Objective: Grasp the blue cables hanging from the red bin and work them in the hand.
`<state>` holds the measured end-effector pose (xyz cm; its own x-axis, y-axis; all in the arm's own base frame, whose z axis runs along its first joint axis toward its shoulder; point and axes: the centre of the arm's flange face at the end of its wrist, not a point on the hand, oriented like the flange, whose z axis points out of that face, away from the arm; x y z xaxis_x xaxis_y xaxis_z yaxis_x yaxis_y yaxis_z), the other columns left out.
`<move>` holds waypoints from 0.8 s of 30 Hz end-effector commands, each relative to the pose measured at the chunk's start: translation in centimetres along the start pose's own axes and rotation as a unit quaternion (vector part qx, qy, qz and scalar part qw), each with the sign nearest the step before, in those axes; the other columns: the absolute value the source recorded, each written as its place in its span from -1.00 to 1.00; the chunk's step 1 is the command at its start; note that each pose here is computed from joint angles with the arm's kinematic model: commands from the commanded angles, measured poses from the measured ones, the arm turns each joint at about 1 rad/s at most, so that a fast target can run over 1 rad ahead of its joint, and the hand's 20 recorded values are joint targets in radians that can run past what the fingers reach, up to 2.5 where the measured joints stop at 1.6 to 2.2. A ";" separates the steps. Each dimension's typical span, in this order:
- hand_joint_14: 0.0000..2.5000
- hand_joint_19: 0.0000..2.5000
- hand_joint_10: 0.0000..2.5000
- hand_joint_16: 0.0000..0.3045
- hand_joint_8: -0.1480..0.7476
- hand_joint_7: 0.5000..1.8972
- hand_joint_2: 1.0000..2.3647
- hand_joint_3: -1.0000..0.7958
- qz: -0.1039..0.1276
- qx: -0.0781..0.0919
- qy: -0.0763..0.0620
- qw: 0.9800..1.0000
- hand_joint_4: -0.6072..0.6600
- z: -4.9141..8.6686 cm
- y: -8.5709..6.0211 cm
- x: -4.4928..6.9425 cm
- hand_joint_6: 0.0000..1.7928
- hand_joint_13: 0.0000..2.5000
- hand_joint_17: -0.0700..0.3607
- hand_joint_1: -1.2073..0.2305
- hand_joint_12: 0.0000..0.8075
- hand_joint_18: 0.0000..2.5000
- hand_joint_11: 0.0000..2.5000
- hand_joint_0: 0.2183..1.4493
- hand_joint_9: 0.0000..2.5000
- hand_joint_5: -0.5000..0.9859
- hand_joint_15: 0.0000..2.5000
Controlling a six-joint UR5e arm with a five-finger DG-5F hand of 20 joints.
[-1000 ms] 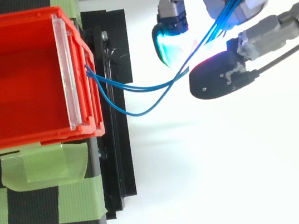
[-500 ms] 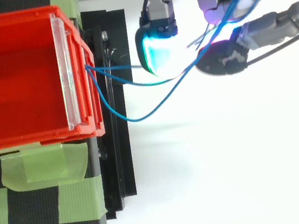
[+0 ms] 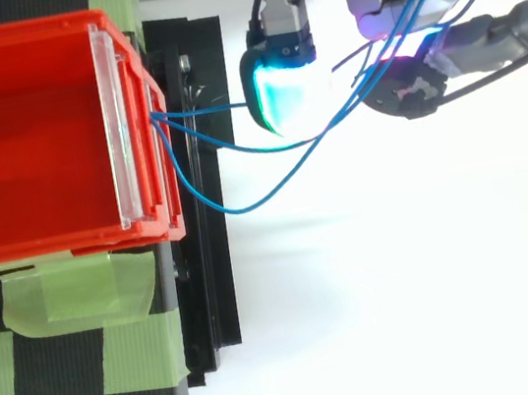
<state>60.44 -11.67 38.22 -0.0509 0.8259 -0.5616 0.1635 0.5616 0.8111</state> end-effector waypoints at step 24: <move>1.00 0.21 1.00 -0.69 0.31 0.31 -0.99 -0.78 -0.003 0.002 0.003 1.000 0.32 0.0 0.1 0.3 -0.83 -0.67 -0.18 -0.15 0.11 -0.16 1.00 0.03 -0.72 -0.09 0.68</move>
<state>60.44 -11.38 38.16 -0.0560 0.8225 -0.5660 0.1658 0.5667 0.8070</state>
